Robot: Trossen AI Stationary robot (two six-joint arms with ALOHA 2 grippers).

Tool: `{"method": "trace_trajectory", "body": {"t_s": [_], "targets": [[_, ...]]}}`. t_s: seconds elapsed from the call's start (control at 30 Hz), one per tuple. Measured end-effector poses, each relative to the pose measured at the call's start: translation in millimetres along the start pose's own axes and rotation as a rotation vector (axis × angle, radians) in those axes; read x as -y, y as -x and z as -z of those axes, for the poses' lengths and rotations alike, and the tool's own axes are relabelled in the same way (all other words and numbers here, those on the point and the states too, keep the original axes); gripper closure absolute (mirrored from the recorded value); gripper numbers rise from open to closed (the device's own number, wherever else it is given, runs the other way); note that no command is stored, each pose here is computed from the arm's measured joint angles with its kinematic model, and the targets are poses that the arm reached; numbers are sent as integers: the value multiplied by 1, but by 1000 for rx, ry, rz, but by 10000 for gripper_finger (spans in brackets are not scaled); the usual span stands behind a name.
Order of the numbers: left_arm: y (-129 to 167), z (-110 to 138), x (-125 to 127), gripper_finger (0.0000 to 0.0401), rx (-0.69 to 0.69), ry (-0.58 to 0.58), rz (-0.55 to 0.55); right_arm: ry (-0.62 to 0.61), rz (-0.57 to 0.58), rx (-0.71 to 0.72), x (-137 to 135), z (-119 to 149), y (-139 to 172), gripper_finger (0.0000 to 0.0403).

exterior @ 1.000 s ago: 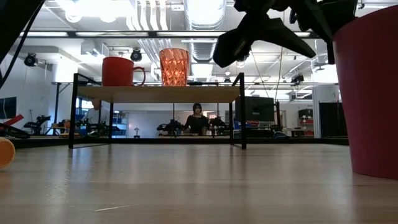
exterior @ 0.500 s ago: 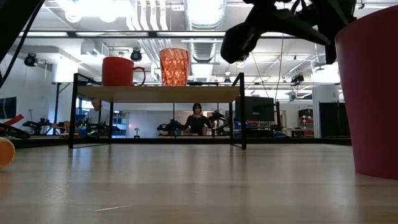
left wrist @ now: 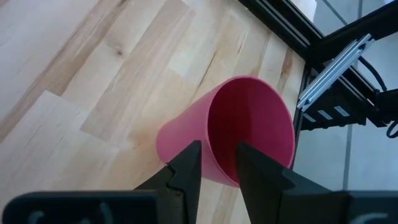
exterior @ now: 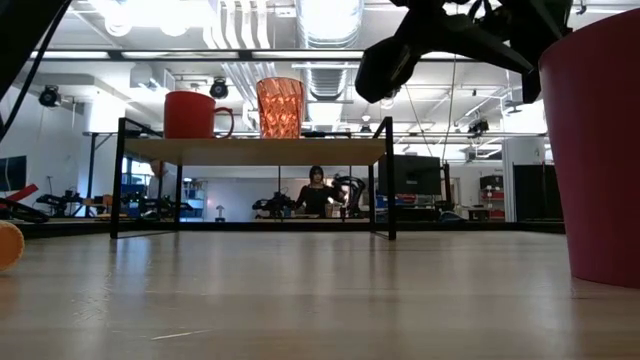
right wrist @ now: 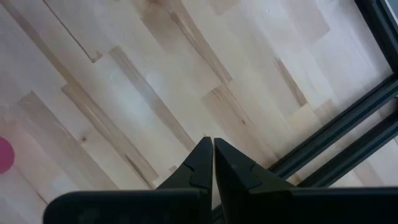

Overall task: Stack small to large cups/mugs on shelf
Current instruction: Put the pink cup on the shelf

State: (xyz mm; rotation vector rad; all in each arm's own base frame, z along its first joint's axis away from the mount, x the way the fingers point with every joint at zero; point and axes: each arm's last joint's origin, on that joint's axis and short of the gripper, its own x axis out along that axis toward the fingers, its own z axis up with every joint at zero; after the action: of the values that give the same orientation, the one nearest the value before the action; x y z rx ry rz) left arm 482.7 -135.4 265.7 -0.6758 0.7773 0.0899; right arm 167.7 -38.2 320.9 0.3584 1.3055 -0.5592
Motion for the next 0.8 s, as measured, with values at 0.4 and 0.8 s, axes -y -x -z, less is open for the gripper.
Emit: {"method": "trace_trajectory", "body": {"t_s": [0.4, 0.8], "targets": [[-6, 7, -6, 318, -14, 5, -21, -3, -8, 19, -1, -2, 0, 394], [-7, 9, -9, 318, -19, 21, -53, -4, -10, 24, -1, -2, 0, 394]]}}
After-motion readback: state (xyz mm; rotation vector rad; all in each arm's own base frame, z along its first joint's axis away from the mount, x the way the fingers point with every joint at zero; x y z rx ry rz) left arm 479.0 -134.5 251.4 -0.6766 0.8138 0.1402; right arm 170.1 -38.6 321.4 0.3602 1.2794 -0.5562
